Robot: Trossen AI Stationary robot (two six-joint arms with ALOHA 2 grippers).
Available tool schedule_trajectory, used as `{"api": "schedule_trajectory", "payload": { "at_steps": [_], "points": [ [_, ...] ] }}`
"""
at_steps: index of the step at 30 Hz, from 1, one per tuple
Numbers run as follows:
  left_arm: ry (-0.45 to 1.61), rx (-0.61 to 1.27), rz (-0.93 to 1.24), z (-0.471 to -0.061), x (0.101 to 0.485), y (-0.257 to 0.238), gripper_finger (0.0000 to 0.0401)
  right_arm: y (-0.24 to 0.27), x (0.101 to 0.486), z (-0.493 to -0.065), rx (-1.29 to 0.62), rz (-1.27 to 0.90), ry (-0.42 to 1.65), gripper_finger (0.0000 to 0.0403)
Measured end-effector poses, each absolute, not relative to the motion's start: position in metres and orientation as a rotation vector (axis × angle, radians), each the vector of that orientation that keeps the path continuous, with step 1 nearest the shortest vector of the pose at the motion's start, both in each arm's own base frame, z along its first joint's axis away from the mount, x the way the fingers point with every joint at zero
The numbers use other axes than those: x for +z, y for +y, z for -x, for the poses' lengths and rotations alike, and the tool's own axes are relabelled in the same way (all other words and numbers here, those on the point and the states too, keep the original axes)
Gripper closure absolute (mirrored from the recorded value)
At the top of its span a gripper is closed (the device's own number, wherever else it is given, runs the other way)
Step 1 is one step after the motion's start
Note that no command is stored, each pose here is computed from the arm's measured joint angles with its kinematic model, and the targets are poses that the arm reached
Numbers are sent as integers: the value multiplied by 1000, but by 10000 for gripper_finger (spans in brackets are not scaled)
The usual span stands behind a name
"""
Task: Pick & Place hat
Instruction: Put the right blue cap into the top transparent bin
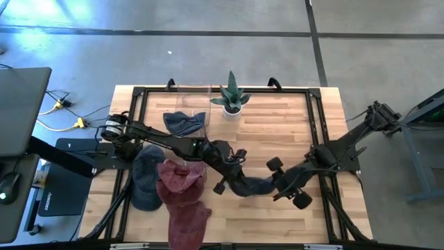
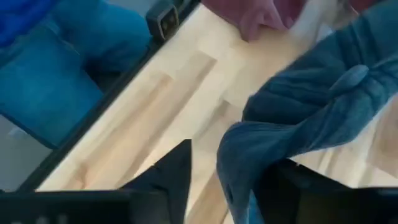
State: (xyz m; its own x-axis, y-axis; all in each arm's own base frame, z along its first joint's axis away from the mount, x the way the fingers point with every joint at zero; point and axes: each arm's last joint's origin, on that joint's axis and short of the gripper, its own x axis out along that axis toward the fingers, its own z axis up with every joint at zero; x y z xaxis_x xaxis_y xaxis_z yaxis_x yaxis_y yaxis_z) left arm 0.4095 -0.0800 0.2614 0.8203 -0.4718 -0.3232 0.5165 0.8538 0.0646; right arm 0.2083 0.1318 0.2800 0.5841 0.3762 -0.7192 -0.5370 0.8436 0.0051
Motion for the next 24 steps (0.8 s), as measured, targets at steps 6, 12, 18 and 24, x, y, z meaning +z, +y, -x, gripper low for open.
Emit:
{"api": "schedule_trajectory", "payload": {
  "at_steps": [6,12,18,24],
  "points": [
    [272,-680,-124,-408,264,-84,376,136,283,-212,605,176,737,364],
    [205,-824,-106,-406,269,-88,328,140,288,-214,698,161,675,384],
    [169,-715,-83,-409,275,-86,247,142,291,-217,726,213,605,394],
    [192,-562,-69,-416,268,-83,193,140,291,-218,684,273,582,398]
  ]
}}
